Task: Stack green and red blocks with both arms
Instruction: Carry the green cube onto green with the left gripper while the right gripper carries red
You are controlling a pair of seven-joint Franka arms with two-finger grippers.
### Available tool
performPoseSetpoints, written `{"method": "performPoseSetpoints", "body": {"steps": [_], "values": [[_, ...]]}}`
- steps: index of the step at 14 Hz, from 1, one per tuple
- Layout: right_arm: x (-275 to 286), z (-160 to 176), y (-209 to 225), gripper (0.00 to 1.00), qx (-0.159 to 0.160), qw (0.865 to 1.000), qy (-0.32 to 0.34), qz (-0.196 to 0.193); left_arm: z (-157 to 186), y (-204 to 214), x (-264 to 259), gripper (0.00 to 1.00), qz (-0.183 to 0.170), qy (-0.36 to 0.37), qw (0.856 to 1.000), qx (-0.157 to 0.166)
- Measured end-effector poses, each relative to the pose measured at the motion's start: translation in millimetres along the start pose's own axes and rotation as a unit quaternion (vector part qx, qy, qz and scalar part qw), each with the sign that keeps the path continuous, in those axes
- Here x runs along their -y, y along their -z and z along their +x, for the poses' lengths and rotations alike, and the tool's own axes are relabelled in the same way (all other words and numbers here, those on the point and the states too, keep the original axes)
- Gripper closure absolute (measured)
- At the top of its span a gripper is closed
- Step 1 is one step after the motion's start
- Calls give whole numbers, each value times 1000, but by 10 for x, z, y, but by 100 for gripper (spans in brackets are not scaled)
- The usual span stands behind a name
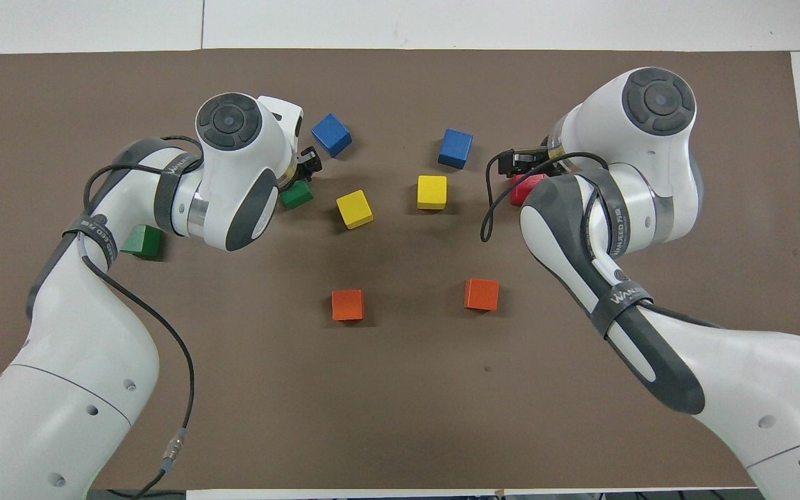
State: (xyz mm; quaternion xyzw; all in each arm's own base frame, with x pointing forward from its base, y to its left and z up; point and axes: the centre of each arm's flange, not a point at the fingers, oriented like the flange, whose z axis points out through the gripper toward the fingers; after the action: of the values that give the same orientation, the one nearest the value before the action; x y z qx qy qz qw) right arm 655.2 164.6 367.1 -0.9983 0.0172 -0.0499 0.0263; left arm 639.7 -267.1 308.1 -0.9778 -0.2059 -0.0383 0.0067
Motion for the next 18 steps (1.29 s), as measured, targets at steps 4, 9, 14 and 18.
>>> {"method": "performPoseSetpoints", "body": {"steps": [4,9,14,18], "values": [[-80,-97,-347,0,-2,1000,-4,-1,-78,-47,-29,32,-3,-6,1000,-2],[-64,-133,-525,0,-1,1000,-2,-1,-116,47,19,45,25,-5,999,19],[-21,-163,-574,0,4,1000,-1,-1,146,658,531,45,47,-55,997,36],[-91,-194,-637,32,11,1000,-5,-5,317,936,1375,45,55,-122,989,58]]}}
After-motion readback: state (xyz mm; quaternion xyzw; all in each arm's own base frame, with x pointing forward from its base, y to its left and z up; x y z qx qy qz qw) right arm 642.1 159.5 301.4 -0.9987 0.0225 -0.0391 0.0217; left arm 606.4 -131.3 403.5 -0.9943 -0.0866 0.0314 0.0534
